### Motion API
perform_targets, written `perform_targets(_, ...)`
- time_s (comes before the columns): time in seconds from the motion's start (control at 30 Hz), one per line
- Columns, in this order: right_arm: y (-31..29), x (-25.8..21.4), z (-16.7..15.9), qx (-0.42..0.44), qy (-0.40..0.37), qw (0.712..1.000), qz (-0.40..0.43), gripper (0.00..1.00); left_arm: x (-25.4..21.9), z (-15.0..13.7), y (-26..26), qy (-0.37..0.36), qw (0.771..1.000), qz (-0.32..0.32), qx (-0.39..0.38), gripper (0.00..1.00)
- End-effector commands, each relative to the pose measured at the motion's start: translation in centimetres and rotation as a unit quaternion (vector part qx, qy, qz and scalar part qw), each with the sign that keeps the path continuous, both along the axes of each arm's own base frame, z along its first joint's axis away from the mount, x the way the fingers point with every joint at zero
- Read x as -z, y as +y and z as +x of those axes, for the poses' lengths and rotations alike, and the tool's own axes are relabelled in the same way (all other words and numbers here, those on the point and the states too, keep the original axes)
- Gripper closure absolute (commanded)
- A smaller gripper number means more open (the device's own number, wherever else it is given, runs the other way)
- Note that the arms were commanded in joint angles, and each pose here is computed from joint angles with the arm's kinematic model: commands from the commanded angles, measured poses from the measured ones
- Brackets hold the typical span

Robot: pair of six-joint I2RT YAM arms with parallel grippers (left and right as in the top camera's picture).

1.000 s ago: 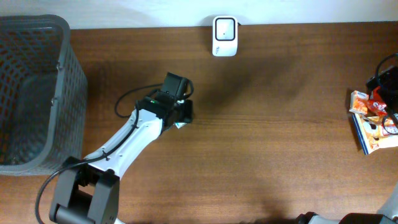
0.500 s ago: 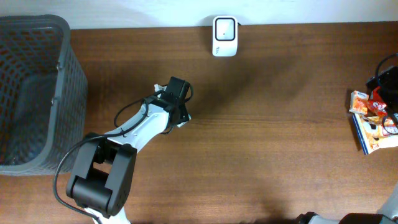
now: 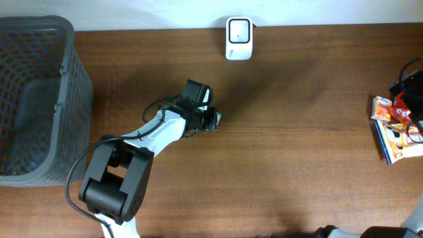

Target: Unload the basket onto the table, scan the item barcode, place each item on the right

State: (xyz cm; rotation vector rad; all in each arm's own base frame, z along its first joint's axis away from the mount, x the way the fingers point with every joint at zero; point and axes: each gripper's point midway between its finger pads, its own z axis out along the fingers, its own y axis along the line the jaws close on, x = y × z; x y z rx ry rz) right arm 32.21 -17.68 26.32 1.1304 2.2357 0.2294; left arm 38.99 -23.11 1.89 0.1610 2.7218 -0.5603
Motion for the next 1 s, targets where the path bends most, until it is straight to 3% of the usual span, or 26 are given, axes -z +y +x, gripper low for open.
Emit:
perform_targets(0.0,-0.1,0.0,0.0,0.002,-0.001,1.000,0.002,0.02,1.4,-3.4,-3.2,0.052,0.991,-0.064,0.101,0.92)
perform_targets(0.17,-0.1,0.0,0.0,0.002,-0.001,1.000,0.002,0.02,-3.3,-4.1,-8.1,0.048,0.971,-0.162,0.169,0.97)
perform_targets(0.33,-0.1,0.0,0.0,0.002,-0.001,1.000,0.002,0.02,-8.6,-0.7,-9.8,-0.027,0.973,-0.156,0.170,0.97)
perform_targets(0.4,-0.1,0.0,0.0,0.003,-0.001,1.000,0.002,0.02,-8.5,0.9,-8.4,-0.046,0.984,-0.104,0.136,0.98)
perform_targets(0.47,-0.1,0.0,0.0,0.002,-0.001,1.000,0.002,0.02,-7.3,2.9,-5.1,-0.070,0.995,-0.001,0.076,1.00)
perform_targets(0.57,-0.1,0.0,0.0,0.002,-0.001,1.000,0.002,0.02,-5.9,5.0,1.2,-0.112,0.978,0.177,0.010,1.00)
perform_targets(0.63,-0.1,0.0,0.0,0.003,-0.001,1.000,0.002,0.02,-5.2,5.2,2.9,-0.115,0.967,0.227,0.003,1.00)
perform_targets(0.7,-0.1,0.0,0.0,0.002,-0.001,1.000,0.002,0.01,-4.1,5.0,2.7,-0.103,0.968,0.230,0.014,1.00)
perform_targets(0.97,-0.1,0.0,0.0,0.002,-0.001,1.000,0.002,0.02,0.7,2.5,-1.7,-0.024,0.989,0.122,0.086,0.99)
